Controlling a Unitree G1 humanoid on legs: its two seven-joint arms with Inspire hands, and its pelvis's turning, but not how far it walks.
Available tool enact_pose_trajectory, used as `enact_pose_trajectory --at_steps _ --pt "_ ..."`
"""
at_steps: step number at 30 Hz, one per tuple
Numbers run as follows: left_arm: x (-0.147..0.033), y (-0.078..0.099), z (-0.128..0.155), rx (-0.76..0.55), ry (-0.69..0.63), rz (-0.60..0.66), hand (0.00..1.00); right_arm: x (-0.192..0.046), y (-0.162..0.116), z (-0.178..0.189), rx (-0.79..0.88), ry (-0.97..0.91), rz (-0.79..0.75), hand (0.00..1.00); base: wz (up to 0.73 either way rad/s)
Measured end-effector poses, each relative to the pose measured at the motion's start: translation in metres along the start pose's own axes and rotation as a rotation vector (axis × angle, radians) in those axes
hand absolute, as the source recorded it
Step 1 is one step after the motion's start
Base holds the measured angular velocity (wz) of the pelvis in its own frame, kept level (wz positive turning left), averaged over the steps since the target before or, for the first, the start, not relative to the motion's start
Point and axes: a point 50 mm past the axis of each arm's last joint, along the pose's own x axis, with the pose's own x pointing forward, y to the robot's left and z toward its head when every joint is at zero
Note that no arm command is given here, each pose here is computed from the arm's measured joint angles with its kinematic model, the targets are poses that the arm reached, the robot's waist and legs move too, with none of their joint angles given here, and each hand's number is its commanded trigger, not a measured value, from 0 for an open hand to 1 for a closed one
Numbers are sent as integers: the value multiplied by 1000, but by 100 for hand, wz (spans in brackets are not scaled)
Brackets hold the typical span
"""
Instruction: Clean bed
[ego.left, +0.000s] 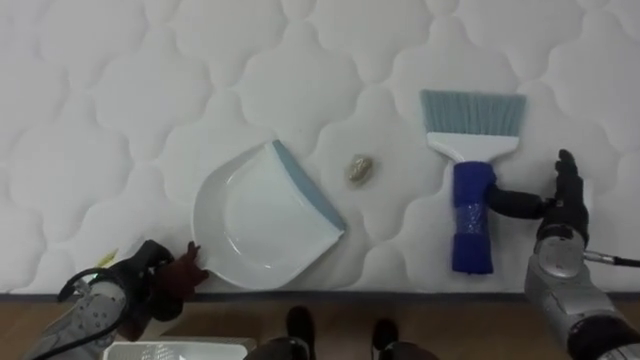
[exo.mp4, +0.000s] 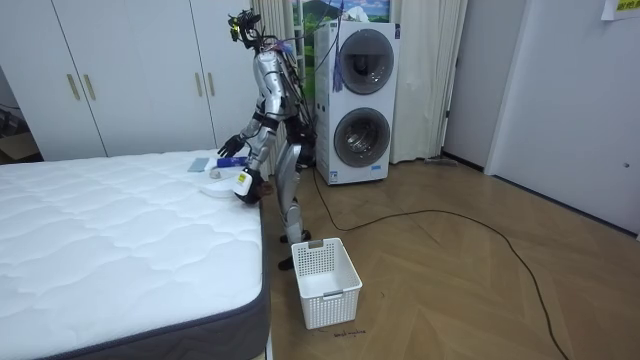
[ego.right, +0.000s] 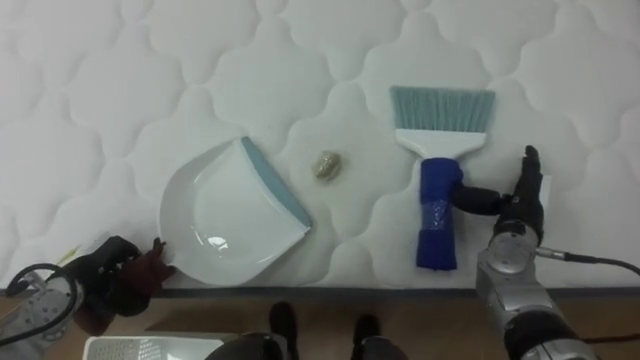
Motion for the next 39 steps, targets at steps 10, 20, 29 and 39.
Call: enact_pose_trajectory --at_steps 10,20,29,39 --pt "-2 -8 -2 -13 3 14 100 -7 20 14 64 -47 47 0 -1" --pt "-3 -17 -6 -12 29 -9 100 -9 24 2 -12 -23 112 0 -1" --pt "-3 -20 -6 3 25 -11 100 -11 26 -6 -41 0 139 0 1" --pt "-4 -23 -8 -5 34 -12 100 -13 27 -11 -25 29 148 0 1"
